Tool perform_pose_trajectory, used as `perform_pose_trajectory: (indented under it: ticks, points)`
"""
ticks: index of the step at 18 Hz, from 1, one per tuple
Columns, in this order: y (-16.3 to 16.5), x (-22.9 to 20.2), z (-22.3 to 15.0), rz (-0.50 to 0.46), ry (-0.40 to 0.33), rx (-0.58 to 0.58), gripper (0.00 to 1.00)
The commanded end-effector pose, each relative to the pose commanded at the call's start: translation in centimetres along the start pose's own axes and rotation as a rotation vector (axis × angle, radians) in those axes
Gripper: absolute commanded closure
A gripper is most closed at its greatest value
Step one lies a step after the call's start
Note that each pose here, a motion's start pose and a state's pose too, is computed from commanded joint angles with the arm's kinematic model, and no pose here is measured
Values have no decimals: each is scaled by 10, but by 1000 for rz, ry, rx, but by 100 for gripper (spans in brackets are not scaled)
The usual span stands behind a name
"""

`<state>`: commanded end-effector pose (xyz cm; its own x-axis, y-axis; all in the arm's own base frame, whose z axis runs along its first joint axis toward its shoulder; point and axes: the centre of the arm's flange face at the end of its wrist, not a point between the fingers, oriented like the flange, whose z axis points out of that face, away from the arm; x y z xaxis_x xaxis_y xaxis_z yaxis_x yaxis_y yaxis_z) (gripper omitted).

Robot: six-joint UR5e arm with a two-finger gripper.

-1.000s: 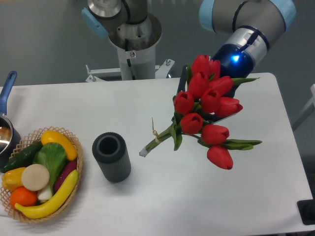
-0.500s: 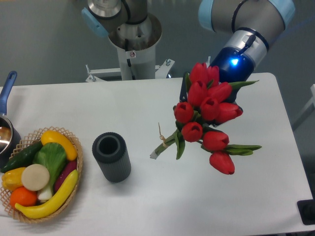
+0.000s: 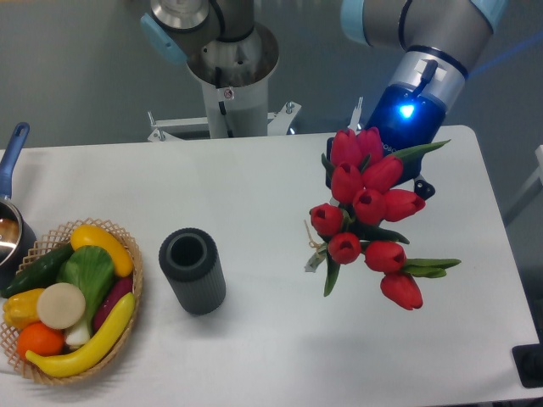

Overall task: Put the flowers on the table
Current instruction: 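Lift the red tulip bunch upright with the gripper, stems hanging down, then lower the held tulips toward the table beside the black vase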

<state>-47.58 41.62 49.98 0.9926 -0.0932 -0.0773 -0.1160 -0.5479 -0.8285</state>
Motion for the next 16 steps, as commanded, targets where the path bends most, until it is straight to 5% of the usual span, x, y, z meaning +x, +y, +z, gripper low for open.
perform_pose_trajectory:
  ticks: [9, 16]
  points:
    - [28, 27, 37, 237, -25, -347, 63]
    - [59, 45, 65, 440, 85, -647, 63]
